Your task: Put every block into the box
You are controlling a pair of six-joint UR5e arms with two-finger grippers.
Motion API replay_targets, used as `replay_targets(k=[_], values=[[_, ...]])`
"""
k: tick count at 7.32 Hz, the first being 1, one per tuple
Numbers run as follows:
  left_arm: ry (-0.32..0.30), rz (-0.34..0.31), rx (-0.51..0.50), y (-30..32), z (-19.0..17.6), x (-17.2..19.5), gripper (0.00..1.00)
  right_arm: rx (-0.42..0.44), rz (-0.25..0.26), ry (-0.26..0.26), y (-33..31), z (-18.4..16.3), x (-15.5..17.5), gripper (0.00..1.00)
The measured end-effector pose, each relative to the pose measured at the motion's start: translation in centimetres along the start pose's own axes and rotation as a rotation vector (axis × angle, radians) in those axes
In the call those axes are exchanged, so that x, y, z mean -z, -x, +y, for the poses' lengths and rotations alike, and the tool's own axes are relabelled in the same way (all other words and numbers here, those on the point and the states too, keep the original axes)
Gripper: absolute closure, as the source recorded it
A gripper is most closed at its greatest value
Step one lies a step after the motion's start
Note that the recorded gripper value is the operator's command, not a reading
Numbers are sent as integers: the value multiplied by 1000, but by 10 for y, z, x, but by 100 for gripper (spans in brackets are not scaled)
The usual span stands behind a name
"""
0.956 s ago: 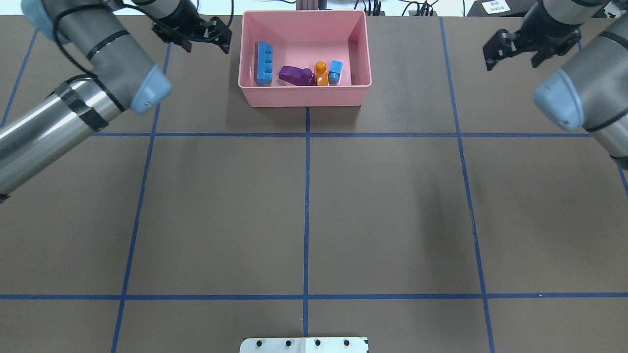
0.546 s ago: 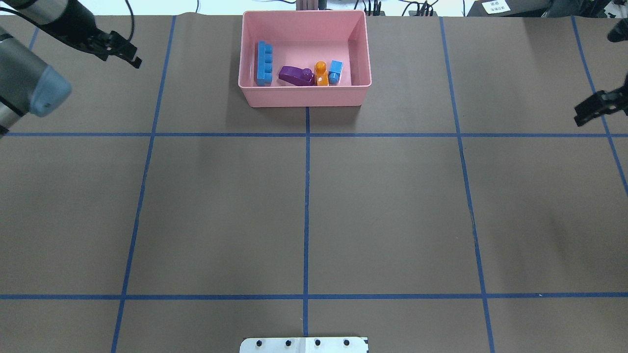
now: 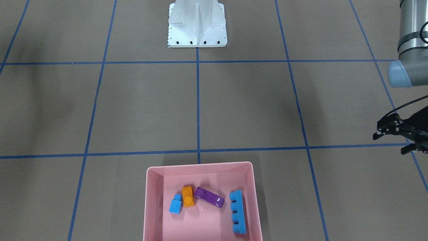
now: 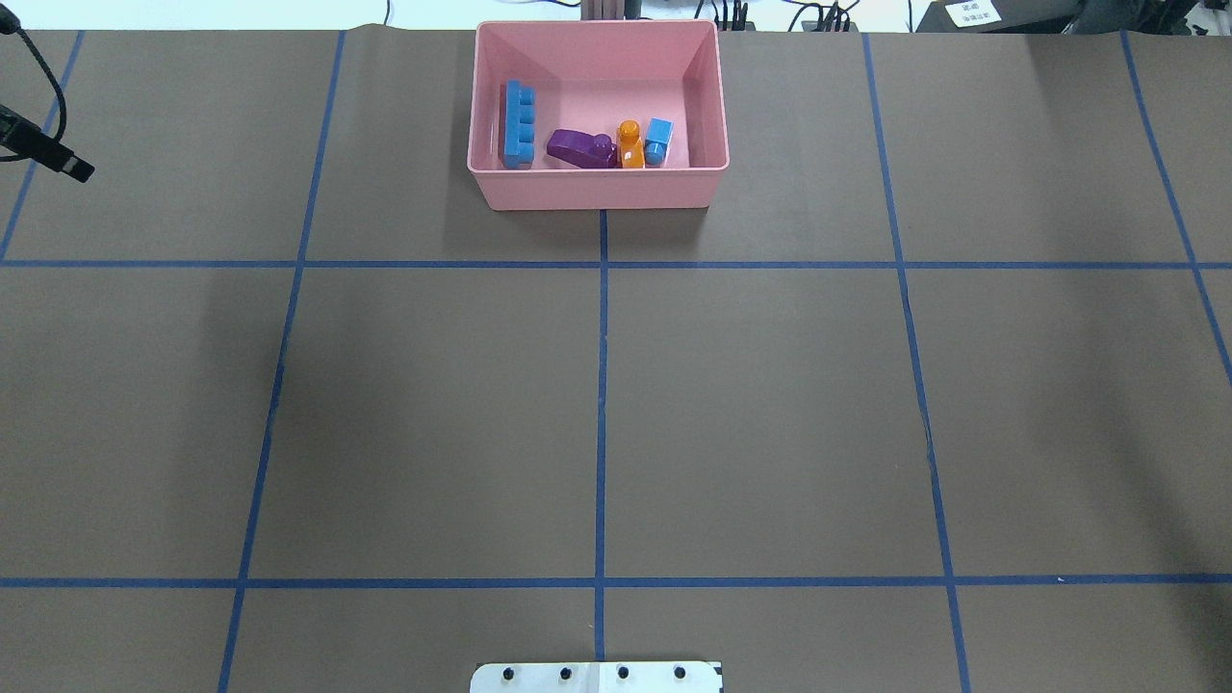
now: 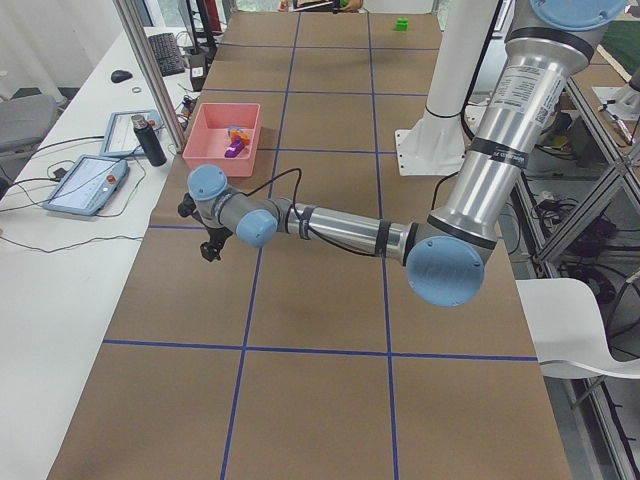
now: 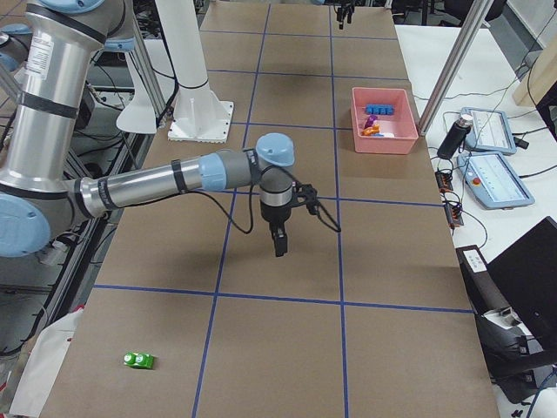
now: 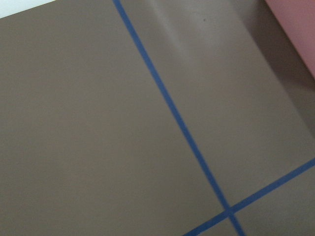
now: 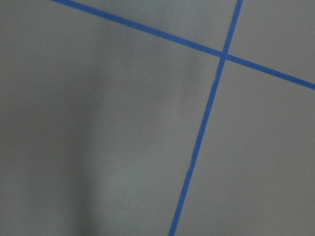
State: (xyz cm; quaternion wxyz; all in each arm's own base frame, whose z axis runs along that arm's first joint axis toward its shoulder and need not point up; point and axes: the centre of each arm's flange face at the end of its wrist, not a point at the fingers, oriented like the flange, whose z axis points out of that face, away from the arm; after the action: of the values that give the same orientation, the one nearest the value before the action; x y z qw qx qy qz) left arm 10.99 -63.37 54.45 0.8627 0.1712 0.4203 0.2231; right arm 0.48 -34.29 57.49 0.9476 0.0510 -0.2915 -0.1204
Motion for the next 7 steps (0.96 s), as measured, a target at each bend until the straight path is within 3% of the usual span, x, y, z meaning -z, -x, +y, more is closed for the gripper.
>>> replay_targets(k=[3, 5, 7], values=[[19, 0, 0, 16, 27, -5, 0, -24, -81, -38, -57, 147, -79, 0], [22, 2, 4, 17, 35, -6, 0, -85, -123, -14, -86, 242, -127, 0], [16, 3, 3, 13, 38, -3, 0, -118, -126, 18, -109, 313, -169, 0]])
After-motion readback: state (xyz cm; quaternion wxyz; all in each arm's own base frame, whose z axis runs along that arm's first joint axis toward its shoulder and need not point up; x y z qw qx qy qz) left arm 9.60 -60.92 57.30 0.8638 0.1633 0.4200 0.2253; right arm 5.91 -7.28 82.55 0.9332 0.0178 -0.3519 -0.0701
